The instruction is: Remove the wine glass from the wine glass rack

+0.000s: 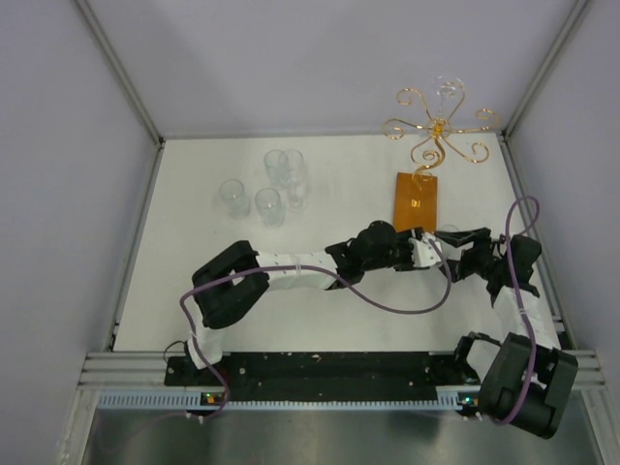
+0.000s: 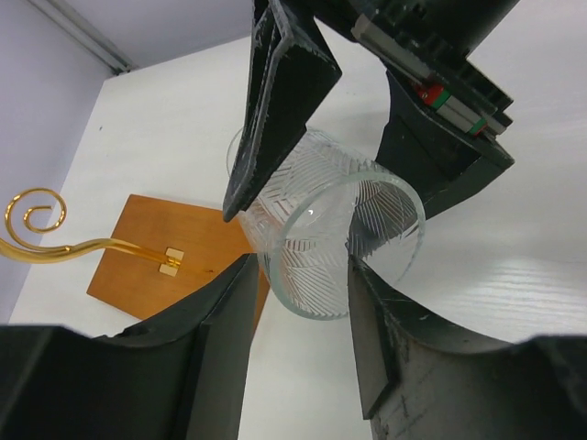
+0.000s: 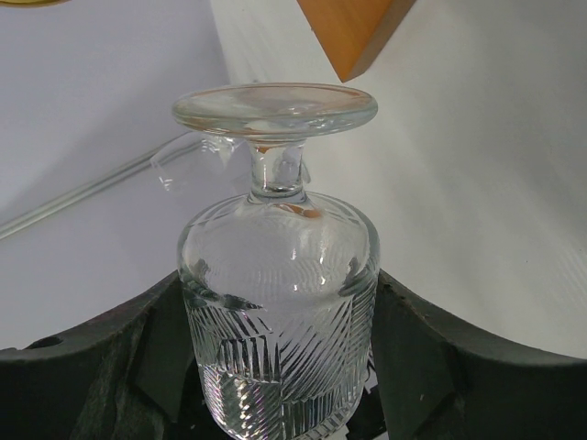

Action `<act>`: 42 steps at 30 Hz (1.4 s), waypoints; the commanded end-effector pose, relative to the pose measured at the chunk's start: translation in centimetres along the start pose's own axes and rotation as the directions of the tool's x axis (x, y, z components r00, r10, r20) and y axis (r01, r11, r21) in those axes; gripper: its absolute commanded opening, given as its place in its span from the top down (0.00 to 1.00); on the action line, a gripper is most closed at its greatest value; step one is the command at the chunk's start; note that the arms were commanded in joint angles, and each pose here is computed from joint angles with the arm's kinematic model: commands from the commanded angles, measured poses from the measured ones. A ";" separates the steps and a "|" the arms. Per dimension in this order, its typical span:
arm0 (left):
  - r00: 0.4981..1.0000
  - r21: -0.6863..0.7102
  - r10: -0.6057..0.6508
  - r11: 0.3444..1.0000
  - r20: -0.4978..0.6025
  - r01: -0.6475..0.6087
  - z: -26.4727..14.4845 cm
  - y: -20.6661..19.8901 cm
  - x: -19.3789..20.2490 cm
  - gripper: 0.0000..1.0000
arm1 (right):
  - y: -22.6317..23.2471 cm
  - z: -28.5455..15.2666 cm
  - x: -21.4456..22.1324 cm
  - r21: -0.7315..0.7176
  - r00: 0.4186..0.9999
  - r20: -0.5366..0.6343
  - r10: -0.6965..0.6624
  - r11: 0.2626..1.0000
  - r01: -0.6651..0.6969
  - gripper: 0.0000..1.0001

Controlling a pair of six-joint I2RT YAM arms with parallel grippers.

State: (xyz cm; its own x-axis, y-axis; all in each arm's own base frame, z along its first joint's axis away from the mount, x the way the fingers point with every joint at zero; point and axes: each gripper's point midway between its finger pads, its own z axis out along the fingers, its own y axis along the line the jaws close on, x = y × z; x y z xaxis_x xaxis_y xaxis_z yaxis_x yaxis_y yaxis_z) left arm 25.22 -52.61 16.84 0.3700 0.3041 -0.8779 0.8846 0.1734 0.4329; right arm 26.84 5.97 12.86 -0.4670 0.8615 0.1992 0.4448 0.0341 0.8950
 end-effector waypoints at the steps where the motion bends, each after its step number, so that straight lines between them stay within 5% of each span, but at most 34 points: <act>1: 0.998 -0.089 0.006 0.996 0.056 -0.001 1.0 2.2 -2.1 0.55 | 2.2 -0.3 0.9 -0.071 0.998 -0.041 -0.048 0.997 0.045 1.00; 9: 0.998 -0.112 0.000 0.994 0.070 0.008 2.4 2.7 -2.0 0.72 | 1.5 -0.1 1.2 -0.041 0.998 -0.056 -0.037 0.999 0.035 1.00; 13: 0.998 -0.093 0.000 0.996 0.063 0.006 2.8 2.2 -1.7 1.00 | 0.9 -0.1 1.2 -0.008 0.998 -0.057 -0.014 1.000 0.014 0.96; 17: 0.999 -0.119 -0.009 0.993 0.045 0.014 1.6 2.8 -2.0 1.00 | 1.4 -0.4 1.0 -0.007 0.997 -0.052 -0.062 0.998 0.062 0.21; 18: 0.999 -0.127 -0.010 0.992 0.041 0.015 0.9 3.2 -2.3 1.00 | 1.5 -0.5 0.8 -0.009 0.996 -0.045 -0.083 0.996 0.083 0.05; 19: 0.999 -0.130 -0.009 0.991 0.033 0.013 0.1 3.5 -2.6 1.00 | 1.8 -0.7 0.6 -0.013 0.994 -0.038 -0.104 0.995 0.104 0.01; 23: 0.999 -0.088 -0.041 0.995 -0.034 0.038 -4.1 4.5 -3.3 1.00 | 2.3 -1.5 -0.4 -0.007 0.986 -0.010 -0.165 0.986 0.165 0.01; 29: 0.958 0.119 -0.088 0.985 -0.274 0.124 -13.2 2.3 -1.4 1.00 | 1.1 -2.3 -1.6 0.099 0.952 0.048 -0.301 0.950 0.295 0.01; 37: 0.808 0.126 -0.145 0.957 -0.571 0.262 -27.6 1.1 5.0 1.00 | 1.4 -3.6 -4.4 0.246 0.838 0.122 -0.531 0.834 0.493 0.01; 42: 0.629 -0.028 -0.276 0.927 -0.727 0.374 -35.0 2.4 9.5 1.00 | 1.5 -4.4 -5.6 0.326 0.768 0.092 -0.633 0.748 0.578 0.01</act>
State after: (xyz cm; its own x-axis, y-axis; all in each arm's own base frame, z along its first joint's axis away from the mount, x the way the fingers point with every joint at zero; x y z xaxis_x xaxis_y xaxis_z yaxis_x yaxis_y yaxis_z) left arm 22.38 -22.41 18.10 -0.0820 0.7667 -0.6368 0.9571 0.2388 0.1643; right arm 26.31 1.18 13.67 -0.5525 0.7851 -0.2800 0.3668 0.5307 0.7641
